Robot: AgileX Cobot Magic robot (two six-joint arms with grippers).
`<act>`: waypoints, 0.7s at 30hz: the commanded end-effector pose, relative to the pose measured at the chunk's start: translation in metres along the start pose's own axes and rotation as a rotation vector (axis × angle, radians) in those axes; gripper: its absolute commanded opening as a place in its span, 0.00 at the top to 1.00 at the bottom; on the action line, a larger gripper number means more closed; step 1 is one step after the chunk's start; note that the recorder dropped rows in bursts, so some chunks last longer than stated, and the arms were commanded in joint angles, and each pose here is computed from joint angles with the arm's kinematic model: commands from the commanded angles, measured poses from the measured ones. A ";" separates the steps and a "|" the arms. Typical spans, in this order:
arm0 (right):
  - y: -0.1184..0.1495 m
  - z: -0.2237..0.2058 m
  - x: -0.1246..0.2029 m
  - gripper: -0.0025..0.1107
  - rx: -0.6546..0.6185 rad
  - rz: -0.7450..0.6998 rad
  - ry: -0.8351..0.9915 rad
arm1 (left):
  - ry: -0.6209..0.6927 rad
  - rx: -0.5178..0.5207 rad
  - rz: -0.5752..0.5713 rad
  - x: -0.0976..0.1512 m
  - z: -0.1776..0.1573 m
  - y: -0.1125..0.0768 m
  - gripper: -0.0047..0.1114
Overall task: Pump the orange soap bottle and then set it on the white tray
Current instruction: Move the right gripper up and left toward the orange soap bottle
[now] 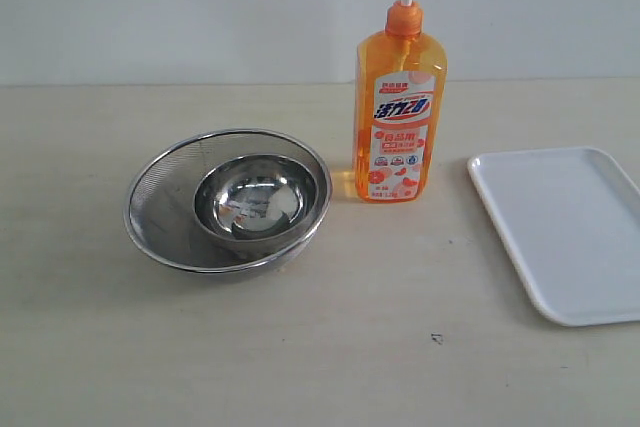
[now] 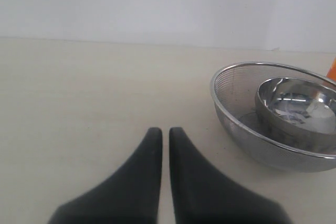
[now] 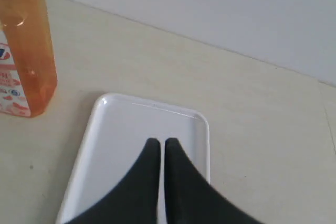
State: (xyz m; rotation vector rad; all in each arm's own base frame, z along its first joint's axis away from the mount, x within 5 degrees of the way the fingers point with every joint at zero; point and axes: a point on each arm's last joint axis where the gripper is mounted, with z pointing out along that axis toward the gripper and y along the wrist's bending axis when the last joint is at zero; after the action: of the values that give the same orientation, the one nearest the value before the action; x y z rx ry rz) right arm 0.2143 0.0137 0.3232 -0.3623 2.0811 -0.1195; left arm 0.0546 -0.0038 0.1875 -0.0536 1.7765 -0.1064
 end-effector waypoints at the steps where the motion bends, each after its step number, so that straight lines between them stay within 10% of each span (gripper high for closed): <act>1: 0.003 0.017 -0.012 0.98 -0.105 -0.126 0.080 | 0.000 0.003 0.009 0.001 0.000 0.000 0.92; 21: -0.003 0.097 -0.038 0.98 -0.405 -0.332 0.170 | 0.000 0.003 0.009 0.001 0.000 0.000 0.92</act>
State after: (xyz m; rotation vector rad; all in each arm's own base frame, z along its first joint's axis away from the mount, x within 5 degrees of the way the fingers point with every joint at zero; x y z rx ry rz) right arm 0.3067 0.0325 0.3066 -0.9448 2.2163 0.0281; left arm 0.0546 -0.0038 0.1875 -0.0536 1.7765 -0.1064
